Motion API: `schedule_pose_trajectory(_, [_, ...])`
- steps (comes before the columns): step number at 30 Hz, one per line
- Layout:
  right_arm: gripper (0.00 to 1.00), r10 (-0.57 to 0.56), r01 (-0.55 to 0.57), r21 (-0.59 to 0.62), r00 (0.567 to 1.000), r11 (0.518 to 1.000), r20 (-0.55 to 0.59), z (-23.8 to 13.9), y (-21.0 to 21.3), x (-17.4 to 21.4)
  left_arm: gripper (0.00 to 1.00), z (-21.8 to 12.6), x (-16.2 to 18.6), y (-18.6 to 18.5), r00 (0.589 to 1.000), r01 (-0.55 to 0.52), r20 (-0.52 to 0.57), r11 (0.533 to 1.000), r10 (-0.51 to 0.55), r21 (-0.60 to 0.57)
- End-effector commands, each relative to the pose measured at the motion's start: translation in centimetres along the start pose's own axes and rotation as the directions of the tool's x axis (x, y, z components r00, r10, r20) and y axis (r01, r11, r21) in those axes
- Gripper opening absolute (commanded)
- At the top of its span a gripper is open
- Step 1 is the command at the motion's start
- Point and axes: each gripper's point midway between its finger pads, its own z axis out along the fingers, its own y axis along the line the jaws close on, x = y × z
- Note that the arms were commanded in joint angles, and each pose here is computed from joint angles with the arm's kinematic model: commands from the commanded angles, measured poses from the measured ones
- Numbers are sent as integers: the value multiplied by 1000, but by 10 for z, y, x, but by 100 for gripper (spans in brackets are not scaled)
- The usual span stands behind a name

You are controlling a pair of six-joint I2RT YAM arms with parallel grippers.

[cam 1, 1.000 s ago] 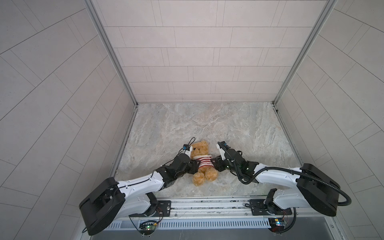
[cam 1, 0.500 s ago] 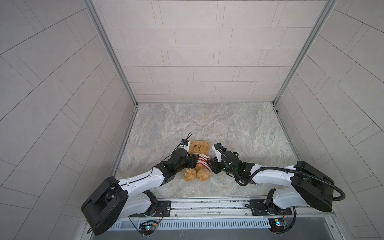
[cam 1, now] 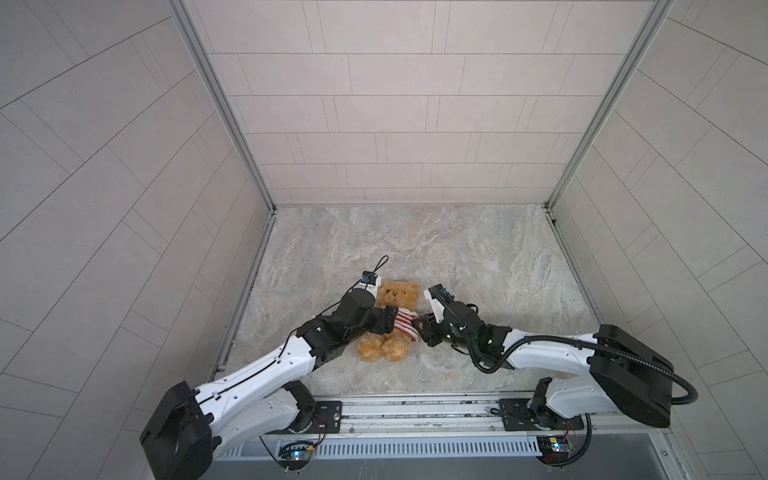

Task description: Dress the teddy bear

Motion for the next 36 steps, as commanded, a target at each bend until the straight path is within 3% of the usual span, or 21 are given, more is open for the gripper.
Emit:
schedule_pose_trajectory(1, [36, 13, -12, -22, 1000, 1000, 22, -2, 8, -3, 81, 0, 14, -6, 995, -45, -93, 999, 45, -1])
schedule_pose_trajectory(8, [36, 7, -6, -14, 998, 1000, 61, -17, 10, -10, 69, 31, 45, -3, 986, 49, -158, 999, -47, 11])
schedule_pose_trajectory(18, [37, -75, 70, 108, 996, 992, 44, -47, -17, -2, 56, 34, 57, 24, 983, 70, -165, 997, -76, -40])
schedule_pose_trajectory(25, [24, -94, 91, 143, 996, 986, 11, -40, -23, 4, 43, 36, 60, 25, 983, 93, -158, 996, -94, -17])
schedule_pose_trajectory(36, [16, -107, 108, 101, 994, 989, -18, -15, -9, 1, 28, 38, 62, 27, 983, 97, -158, 995, -98, -13])
